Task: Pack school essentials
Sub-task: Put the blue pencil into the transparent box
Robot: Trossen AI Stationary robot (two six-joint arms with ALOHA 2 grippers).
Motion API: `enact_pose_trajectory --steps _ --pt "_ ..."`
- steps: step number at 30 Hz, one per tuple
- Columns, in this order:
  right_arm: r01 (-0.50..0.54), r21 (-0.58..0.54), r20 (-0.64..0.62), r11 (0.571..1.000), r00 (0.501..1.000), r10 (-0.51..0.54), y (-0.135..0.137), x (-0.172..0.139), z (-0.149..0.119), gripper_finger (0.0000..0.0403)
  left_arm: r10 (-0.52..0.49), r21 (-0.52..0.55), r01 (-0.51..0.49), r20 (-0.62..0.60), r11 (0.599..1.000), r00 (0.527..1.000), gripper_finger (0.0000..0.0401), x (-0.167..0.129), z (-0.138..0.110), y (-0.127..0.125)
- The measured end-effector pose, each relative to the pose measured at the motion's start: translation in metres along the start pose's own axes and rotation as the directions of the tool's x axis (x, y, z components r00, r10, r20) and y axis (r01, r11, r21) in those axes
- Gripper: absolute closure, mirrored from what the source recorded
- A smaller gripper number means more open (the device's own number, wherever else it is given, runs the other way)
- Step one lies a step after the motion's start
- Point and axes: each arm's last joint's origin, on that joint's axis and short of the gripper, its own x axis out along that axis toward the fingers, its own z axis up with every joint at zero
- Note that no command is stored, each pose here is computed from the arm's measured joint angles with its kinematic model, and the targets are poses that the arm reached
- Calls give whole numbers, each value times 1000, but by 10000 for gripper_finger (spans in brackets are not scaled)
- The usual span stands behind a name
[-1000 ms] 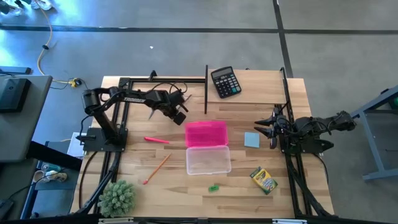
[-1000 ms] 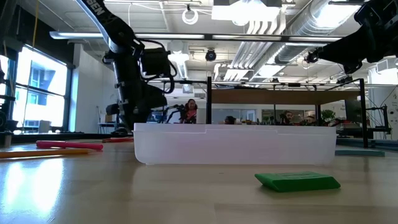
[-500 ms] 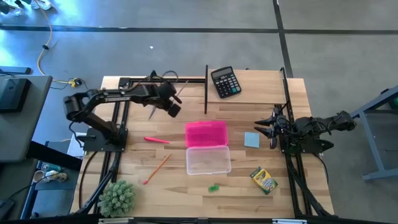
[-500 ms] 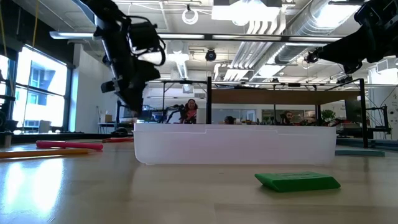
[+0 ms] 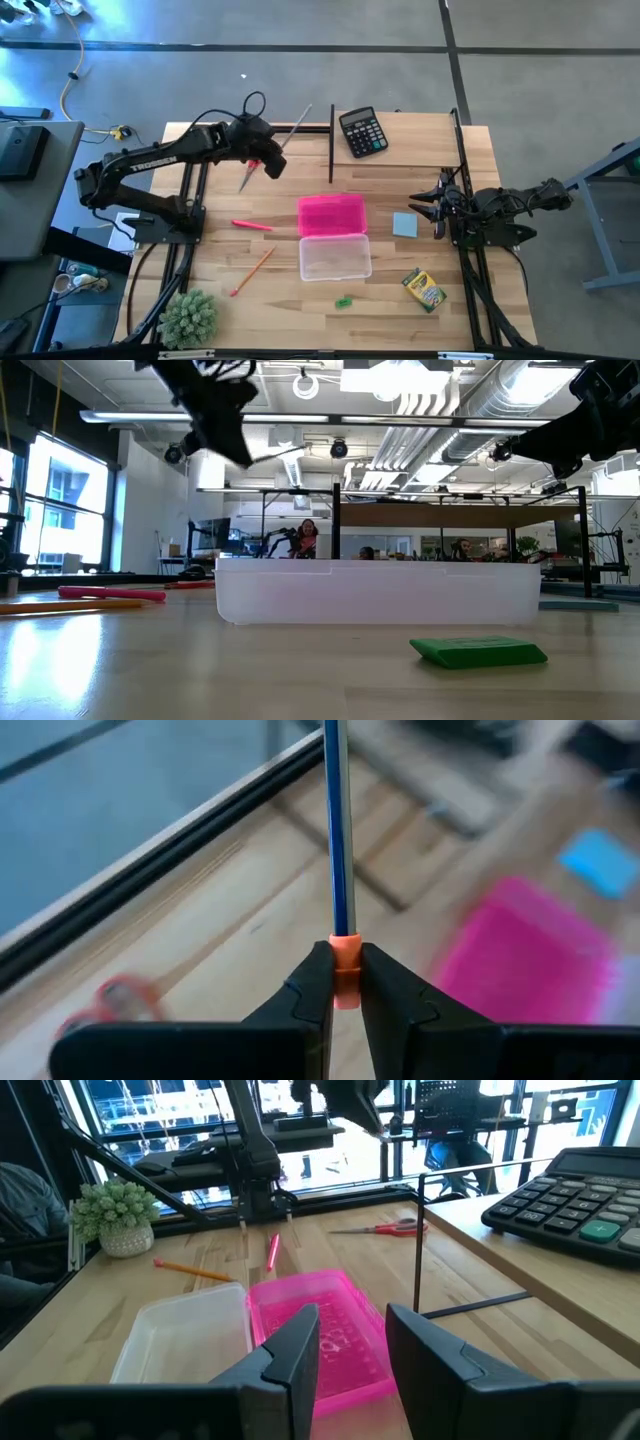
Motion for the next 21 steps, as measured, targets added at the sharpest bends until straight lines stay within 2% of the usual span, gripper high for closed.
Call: enact_pose_trajectory --steps 4,9,15,21 --pt "0 0 0 1000 1000 0 0 0 0 292 -95 90 90 48 992 994 371 -17 10 -28" --pt "0 0 0 1000 1000 0 0 0 0 292 -218 182 208 36 961 975 371 -31 2 -66" --pt "0 -1 -2 1000 1000 0 0 0 0 292 -300 254 299 -36 920 953 371 -36 -23 -108" --pt "0 -3 -5 1000 1000 0 0 0 -1 292 -342 287 370 -144 884 929 370 -22 -52 -148"
